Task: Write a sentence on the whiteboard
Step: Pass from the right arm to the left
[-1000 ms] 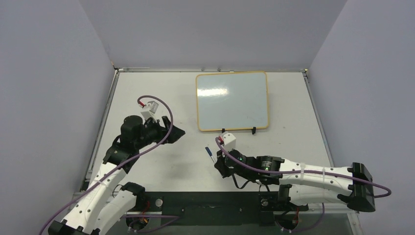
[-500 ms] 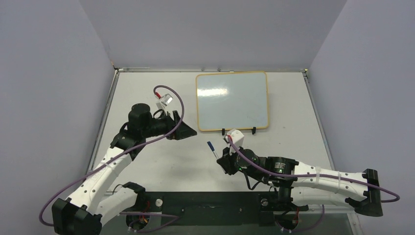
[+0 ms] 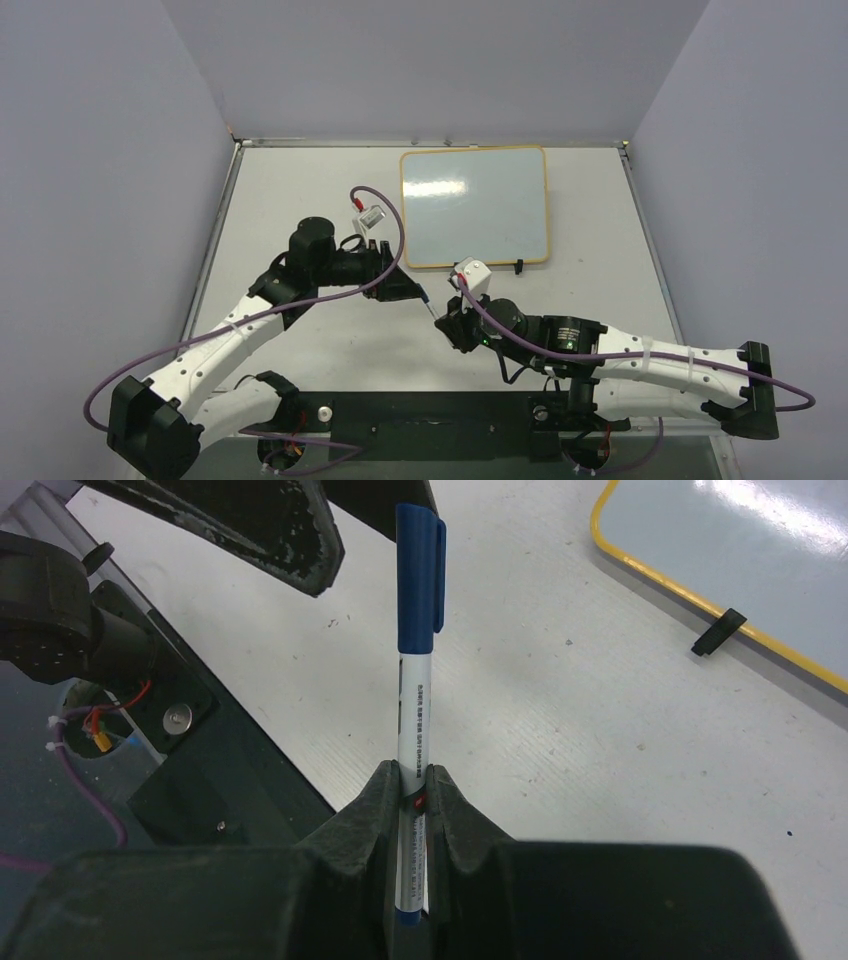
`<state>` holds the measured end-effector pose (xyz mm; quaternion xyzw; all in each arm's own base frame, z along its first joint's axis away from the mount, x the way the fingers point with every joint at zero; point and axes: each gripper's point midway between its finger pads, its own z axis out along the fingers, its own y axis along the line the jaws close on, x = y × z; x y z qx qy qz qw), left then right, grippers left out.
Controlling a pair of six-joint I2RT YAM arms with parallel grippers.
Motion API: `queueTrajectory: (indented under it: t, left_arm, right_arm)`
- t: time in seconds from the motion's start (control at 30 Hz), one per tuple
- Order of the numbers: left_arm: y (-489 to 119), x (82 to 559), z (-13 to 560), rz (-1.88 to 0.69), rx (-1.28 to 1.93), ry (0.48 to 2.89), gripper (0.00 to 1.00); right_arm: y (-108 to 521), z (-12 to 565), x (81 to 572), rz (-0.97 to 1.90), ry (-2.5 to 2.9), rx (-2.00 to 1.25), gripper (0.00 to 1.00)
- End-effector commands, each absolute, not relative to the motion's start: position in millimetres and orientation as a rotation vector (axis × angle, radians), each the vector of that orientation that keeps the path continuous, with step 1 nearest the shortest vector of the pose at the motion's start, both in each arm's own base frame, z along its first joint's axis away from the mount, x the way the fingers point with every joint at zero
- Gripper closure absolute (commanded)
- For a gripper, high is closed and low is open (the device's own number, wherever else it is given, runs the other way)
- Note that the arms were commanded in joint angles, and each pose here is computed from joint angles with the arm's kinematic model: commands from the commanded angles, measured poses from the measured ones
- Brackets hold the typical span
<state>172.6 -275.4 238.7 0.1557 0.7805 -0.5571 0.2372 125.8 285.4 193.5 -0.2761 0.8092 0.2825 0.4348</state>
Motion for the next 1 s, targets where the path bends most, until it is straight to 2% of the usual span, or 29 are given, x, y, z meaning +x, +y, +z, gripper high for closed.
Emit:
queueTrajectory:
  t: [0.0, 0.13, 0.23, 0.3, 0.53, 0.97]
  left_arm:
    - [-285, 173, 255, -1.607, 0.485, 2.032, 0.31]
    - [-289, 173, 259, -1.654, 0.48, 2.014, 0.35]
    - [-290, 172, 261, -1.677, 0.479, 2.004, 0.46]
    - [-291, 171, 261, -1.689, 0.482, 2.0, 0.49]
    - [-291, 170, 264, -1.709, 0.476, 1.993, 0.35]
    - [-289, 173, 275, -1.696, 0.437, 1.975, 0.3]
  right_arm:
    - [297, 225, 125, 0.784, 1.928, -0.685, 1.0]
    - [298, 229, 123, 0.799, 1.911, -0.699, 1.0]
    - [299, 230, 123, 0.801, 1.905, -0.711, 1.0]
    - [300, 230, 123, 0.804, 1.902, -0.711, 1.0]
    - [303, 231, 122, 0.808, 1.897, -0.722, 1.0]
    - [306, 236, 119, 0.834, 1.883, -0.739, 1.0]
